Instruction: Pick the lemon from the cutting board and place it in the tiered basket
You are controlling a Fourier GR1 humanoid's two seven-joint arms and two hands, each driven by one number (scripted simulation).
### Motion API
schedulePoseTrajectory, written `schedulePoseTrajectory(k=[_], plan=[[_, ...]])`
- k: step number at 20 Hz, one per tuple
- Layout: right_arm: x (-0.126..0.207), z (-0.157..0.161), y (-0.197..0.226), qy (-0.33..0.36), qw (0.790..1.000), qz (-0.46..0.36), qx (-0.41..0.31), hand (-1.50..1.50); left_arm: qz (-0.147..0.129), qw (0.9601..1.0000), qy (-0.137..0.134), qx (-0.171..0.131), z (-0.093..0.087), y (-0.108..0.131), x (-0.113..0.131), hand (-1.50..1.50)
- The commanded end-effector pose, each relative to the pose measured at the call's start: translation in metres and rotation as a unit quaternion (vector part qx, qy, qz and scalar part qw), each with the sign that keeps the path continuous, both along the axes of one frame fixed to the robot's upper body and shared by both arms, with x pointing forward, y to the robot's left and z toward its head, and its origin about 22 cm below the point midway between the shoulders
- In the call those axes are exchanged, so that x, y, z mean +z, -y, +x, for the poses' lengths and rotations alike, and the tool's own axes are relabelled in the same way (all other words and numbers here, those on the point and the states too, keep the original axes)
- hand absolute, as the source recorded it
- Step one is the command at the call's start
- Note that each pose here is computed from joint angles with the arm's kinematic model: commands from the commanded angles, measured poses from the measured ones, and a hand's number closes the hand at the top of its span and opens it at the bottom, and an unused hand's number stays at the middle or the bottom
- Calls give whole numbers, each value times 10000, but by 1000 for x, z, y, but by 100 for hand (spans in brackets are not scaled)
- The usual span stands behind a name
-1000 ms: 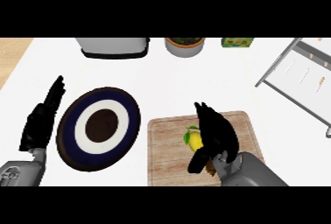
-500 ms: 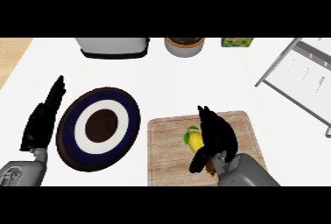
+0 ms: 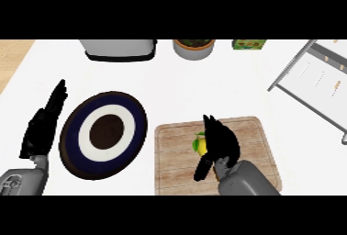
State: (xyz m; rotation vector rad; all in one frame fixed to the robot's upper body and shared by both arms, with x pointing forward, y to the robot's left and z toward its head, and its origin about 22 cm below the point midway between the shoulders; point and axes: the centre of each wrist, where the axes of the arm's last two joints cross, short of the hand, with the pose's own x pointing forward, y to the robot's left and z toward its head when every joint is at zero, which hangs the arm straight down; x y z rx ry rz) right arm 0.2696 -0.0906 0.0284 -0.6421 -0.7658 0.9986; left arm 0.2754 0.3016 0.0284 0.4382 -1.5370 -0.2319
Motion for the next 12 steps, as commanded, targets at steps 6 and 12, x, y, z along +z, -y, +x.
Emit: schedulePoseTrajectory(k=[6,12], plan=[[-19,4,-12,-693,9976,-45,-10,150,4,10000,-70,-43,13,7,9,0],[-33,7,-16,-447,9925,-622,956,150,-1,10000,36,13,-11,3,1,0]])
